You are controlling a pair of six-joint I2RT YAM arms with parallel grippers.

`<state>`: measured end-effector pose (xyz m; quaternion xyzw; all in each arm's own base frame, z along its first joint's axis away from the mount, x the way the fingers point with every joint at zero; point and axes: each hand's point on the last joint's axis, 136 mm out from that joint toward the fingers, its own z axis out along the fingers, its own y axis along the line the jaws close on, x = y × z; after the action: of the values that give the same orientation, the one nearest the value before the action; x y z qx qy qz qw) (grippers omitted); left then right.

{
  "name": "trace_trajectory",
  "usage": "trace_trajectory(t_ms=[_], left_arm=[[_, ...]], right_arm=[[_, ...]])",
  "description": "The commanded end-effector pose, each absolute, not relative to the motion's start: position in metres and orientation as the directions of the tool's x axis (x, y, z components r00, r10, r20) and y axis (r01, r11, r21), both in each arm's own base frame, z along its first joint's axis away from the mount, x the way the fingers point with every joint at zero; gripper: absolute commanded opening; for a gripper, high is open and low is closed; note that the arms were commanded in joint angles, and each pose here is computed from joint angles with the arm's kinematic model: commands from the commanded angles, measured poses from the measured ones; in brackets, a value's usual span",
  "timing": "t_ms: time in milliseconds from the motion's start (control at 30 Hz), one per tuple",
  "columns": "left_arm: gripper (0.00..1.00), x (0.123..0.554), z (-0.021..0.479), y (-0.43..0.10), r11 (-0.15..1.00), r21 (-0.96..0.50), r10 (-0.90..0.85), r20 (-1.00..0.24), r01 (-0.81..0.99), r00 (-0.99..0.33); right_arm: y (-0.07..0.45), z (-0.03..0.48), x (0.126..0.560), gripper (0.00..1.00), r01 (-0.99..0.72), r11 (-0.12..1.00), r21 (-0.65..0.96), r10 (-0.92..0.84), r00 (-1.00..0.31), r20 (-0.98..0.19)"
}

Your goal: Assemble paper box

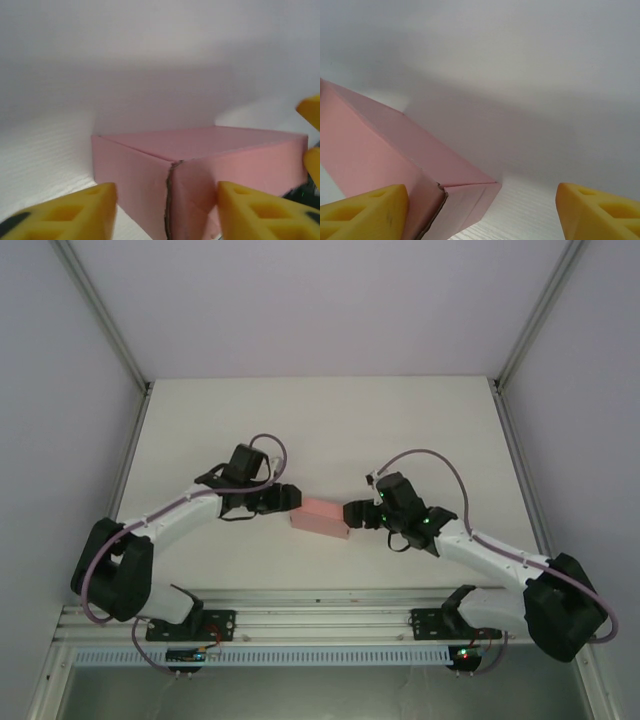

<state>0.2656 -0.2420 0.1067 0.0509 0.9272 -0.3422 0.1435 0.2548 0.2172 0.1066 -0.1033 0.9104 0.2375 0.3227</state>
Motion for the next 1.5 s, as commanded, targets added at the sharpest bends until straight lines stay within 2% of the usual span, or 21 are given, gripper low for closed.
trace_trajectory(t_ms=[0,67,133,333,367,433,467,667,800,867,933,1033,1067,1100,1133,1167,1267,1333,1400,1467], left_arm=[[0.42,0.26,0.094,-0.243,0.75,-0.634,0.006,-0.278,0.188,-0.961],[0.38,0.255,0.086,-0.243,0.743,-0.643,0.011,-0.261,0.182,-0.965],[0.29,0.251,0.08,-0.243,0.736,-0.654,0.011,-0.246,0.174,-0.969],[0.07,0.239,0.06,-0.238,0.737,-0.657,0.014,-0.216,0.156,-0.976],[0.0,0.238,0.058,-0.239,0.73,-0.665,0.013,-0.218,0.158,-0.976],[0.0,0.236,0.053,-0.238,0.723,-0.67,0.014,-0.226,0.166,-0.974],[0.0,0.236,0.051,-0.238,0.722,-0.67,0.015,-0.233,0.171,-0.972],[0.0,0.232,0.051,-0.244,0.674,-0.703,0.044,-0.27,0.229,-0.962],[0.0,0.231,0.049,-0.241,0.685,-0.694,0.046,-0.263,0.222,-0.964],[0.13,0.233,0.053,-0.242,0.684,-0.689,0.055,-0.279,0.24,-0.959],[0.16,0.238,0.061,-0.243,0.685,-0.682,0.057,-0.299,0.255,-0.953],[0.37,0.254,0.081,-0.245,0.703,-0.651,0.057,-0.352,0.288,-0.934],[0.45,0.26,0.089,-0.246,0.706,-0.641,0.059,-0.373,0.303,-0.926],[0.48,0.267,0.1,-0.248,0.708,-0.631,0.057,-0.397,0.317,-0.916],[0.56,0.274,0.11,-0.249,0.708,-0.623,0.057,-0.419,0.332,-0.906],[0.73,0.28,0.12,-0.25,0.713,-0.613,0.052,-0.44,0.342,-0.896],[1.0,0.298,0.15,-0.247,0.741,-0.566,0.03,-0.51,0.362,-0.859],[1.0,0.307,0.163,-0.239,0.78,-0.518,0.012,-0.547,0.35,-0.837],[1.0,0.316,0.173,-0.222,0.836,-0.449,-0.008,-0.583,0.314,-0.813],[1.0,0.323,0.177,-0.199,0.894,-0.377,-0.034,-0.594,0.241,-0.804]], right_arm=[[0.201,0.061,0.234,0.78,-0.326,0.89,0.318,-0.107,-0.829,-0.549],[0.202,0.053,0.23,0.76,-0.385,0.872,0.301,-0.158,-0.805,-0.572],[0.201,0.045,0.227,0.75,-0.439,0.855,0.277,-0.203,-0.775,-0.599],[0.198,0.026,0.21,0.64,-0.574,0.789,0.221,-0.328,-0.697,-0.638],[0.2,0.028,0.214,0.61,-0.583,0.785,0.21,-0.319,-0.671,-0.669],[0.205,0.027,0.209,0.51,-0.6,0.761,0.247,-0.307,-0.669,-0.677],[0.204,0.026,0.21,0.5,-0.593,0.765,0.252,-0.292,-0.667,-0.685],[0.21,0.023,0.215,0.48,-0.603,0.756,0.255,-0.295,-0.661,-0.69],[0.21,0.024,0.217,0.48,-0.589,0.764,0.264,-0.285,-0.674,-0.681],[0.21,0.029,0.221,0.48,-0.575,0.771,0.273,-0.269,-0.683,-0.679],[0.212,0.039,0.226,0.48,-0.561,0.778,0.283,-0.252,-0.692,-0.677],[0.214,0.059,0.238,0.52,-0.523,0.801,0.291,-0.223,-0.712,-0.666],[0.214,0.067,0.243,0.56,-0.507,0.812,0.29,-0.212,-0.718,-0.662],[0.215,0.077,0.248,0.57,-0.495,0.819,0.289,-0.204,-0.723,-0.66],[0.217,0.086,0.252,0.59,-0.494,0.82,0.29,-0.203,-0.723,-0.661],[0.219,0.097,0.257,0.63,-0.49,0.823,0.288,-0.196,-0.72,-0.665],[0.227,0.131,0.27,0.74,-0.5,0.814,0.294,-0.182,-0.701,-0.689],[0.234,0.15,0.275,0.84,-0.541,0.789,0.291,-0.2,-0.674,-0.711],[0.247,0.167,0.275,0.98,-0.618,0.727,0.299,-0.232,-0.632,-0.739],[0.259,0.176,0.274,0.99,-0.695,0.664,0.274,-0.298,-0.583,-0.756]])
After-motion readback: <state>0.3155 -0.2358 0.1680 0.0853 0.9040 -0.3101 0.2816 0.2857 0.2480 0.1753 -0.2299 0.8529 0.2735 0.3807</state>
